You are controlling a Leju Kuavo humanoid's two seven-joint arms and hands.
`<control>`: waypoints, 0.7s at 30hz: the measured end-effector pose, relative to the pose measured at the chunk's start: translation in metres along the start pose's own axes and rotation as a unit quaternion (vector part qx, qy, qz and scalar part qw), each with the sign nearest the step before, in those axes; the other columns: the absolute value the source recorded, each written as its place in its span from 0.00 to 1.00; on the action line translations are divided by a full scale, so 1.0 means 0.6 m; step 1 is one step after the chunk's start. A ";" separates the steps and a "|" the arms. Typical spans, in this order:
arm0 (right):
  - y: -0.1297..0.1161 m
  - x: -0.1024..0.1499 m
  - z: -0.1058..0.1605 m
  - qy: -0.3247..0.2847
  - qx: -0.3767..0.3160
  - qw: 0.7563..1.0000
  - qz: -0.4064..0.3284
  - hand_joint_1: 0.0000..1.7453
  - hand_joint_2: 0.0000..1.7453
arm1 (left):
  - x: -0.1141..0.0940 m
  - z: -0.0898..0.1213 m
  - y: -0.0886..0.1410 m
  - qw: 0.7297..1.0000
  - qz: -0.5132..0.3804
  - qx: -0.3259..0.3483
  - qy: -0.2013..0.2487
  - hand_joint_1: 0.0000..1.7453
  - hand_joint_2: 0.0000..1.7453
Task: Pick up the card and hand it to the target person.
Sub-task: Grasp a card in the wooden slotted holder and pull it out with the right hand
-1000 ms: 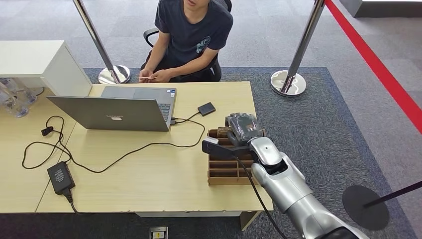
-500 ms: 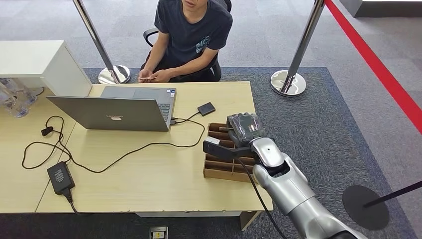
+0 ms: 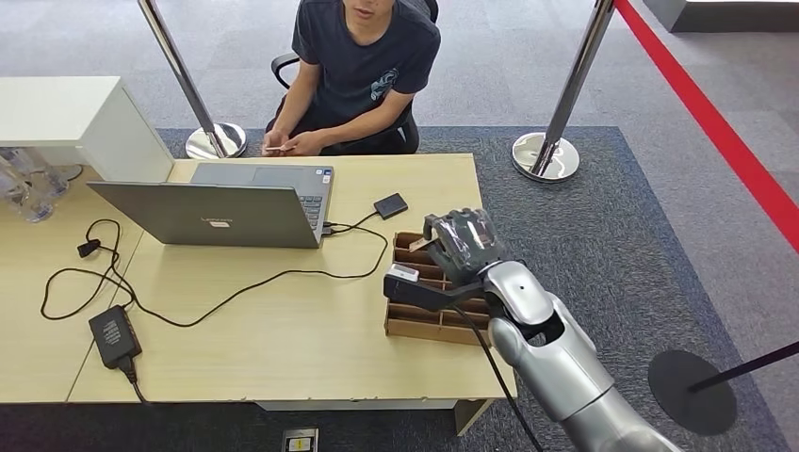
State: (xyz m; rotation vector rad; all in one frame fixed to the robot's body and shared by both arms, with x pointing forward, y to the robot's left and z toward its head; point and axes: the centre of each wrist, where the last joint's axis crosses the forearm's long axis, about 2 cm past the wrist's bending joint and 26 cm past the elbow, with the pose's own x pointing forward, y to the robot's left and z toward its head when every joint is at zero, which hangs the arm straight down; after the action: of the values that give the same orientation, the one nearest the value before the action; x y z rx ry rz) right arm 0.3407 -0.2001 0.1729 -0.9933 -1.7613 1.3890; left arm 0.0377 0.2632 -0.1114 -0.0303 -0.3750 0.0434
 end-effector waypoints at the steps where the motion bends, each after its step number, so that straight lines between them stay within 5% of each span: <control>1: -0.004 0.000 0.002 -0.003 -0.004 1.000 -0.003 1.00 1.00 | 0.000 0.000 0.000 1.000 0.000 0.000 -0.001 0.00 0.00; 21: -0.042 -0.022 -0.043 0.003 -0.044 0.998 -0.035 1.00 1.00 | 0.004 -0.001 -0.003 1.000 0.002 -0.001 -0.005 0.00 0.00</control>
State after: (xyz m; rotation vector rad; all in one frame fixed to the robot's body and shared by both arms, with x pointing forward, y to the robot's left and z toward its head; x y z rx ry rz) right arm 0.3651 -0.2033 0.2023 -0.9714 -1.8490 1.2728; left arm 0.0400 0.2615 -0.1111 -0.0329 -0.3843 0.0468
